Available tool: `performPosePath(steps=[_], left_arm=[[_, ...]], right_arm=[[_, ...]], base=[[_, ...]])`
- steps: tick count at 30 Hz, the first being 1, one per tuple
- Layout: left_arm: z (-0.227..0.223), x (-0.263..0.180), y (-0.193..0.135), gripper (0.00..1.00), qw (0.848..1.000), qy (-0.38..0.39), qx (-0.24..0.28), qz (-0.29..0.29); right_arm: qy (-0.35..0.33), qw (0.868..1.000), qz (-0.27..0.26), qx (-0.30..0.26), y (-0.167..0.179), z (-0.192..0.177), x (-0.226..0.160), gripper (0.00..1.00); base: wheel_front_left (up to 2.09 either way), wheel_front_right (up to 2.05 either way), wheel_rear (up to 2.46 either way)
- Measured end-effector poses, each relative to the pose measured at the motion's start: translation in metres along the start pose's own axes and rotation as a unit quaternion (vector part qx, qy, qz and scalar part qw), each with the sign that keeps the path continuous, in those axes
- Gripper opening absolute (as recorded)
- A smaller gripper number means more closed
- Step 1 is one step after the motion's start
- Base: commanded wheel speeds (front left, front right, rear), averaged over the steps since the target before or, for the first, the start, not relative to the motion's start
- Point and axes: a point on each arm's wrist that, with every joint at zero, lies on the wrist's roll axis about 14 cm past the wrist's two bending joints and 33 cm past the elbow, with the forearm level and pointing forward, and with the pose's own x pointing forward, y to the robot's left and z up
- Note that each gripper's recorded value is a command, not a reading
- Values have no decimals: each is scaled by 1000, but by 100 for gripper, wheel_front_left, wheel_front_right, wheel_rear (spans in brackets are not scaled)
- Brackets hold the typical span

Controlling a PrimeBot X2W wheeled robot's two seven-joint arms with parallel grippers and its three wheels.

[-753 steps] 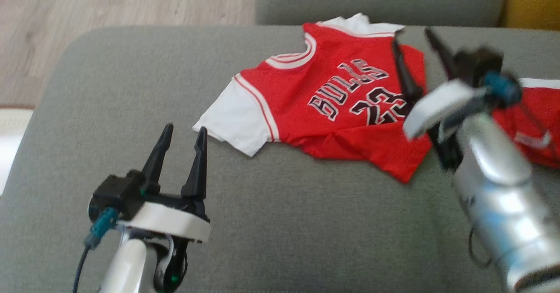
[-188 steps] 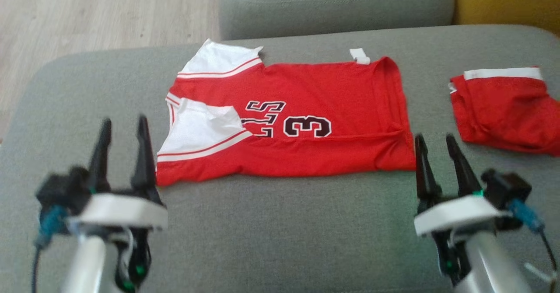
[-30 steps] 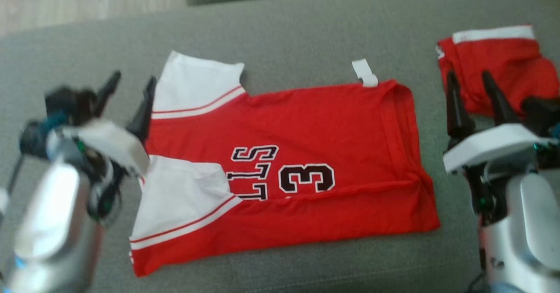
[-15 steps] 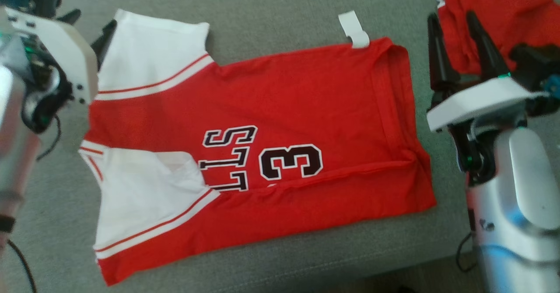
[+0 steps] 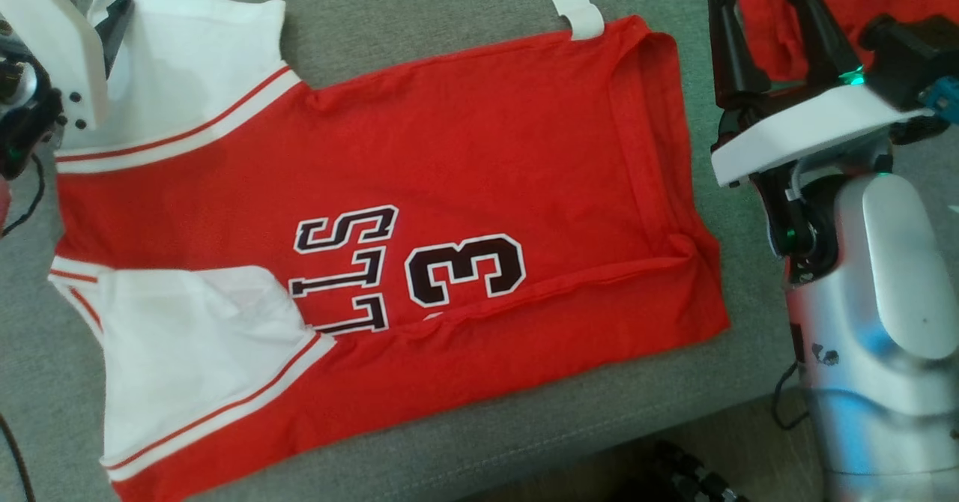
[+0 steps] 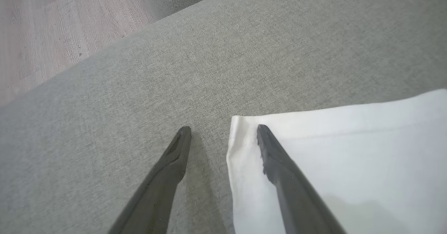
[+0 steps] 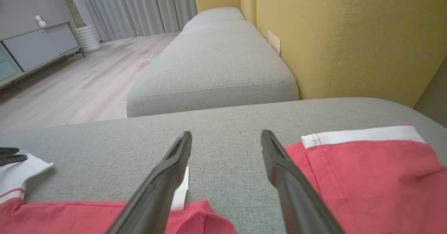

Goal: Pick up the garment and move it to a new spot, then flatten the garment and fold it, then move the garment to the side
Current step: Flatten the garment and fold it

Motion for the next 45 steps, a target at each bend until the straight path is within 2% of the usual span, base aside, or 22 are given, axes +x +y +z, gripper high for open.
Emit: performPosePath(steps=[7,8,9,10,18,27,34,37,41,45], left_arm=[[1,10,-5,100,1000,14,-10,-12],[0,10,-5,71,1000,19,-15,-13],[0,10,-5,18,999,22,-20,-15],[0,10,-6,0,999,27,-23,-17],[2,-3,-1,0,999,11,-34,-8],[64,-49,-13,0,989,-146,-17,-9],[80,-96,-9,0,977,-215,-2,2],[76,-111,-10,0,975,-223,1,2],[69,-124,-14,0,973,-231,6,-1],[56,-125,-25,0,975,-223,7,-13]], right_arm=[[14,1000,-14,0,-10,-9,-1,100],[14,1000,-16,0,-12,-9,0,100],[13,1000,-19,-1,-14,-9,0,100],[11,1000,-22,-2,-16,-8,1,100],[-10,999,-40,-3,-27,9,5,100],[6,1000,-19,3,-8,17,8,100],[107,993,28,-34,11,-16,12,100],[164,984,42,-59,12,-39,11,100],[242,964,46,-97,3,-72,6,100],[277,954,51,-98,2,-89,2,100]], base=[[0,0,0],[0,0,0],[0,0,0],[0,0,0],[0,0,0],[0,0,0],[0,0,0],[0,0,0],[0,0,0],[0,0,0]])
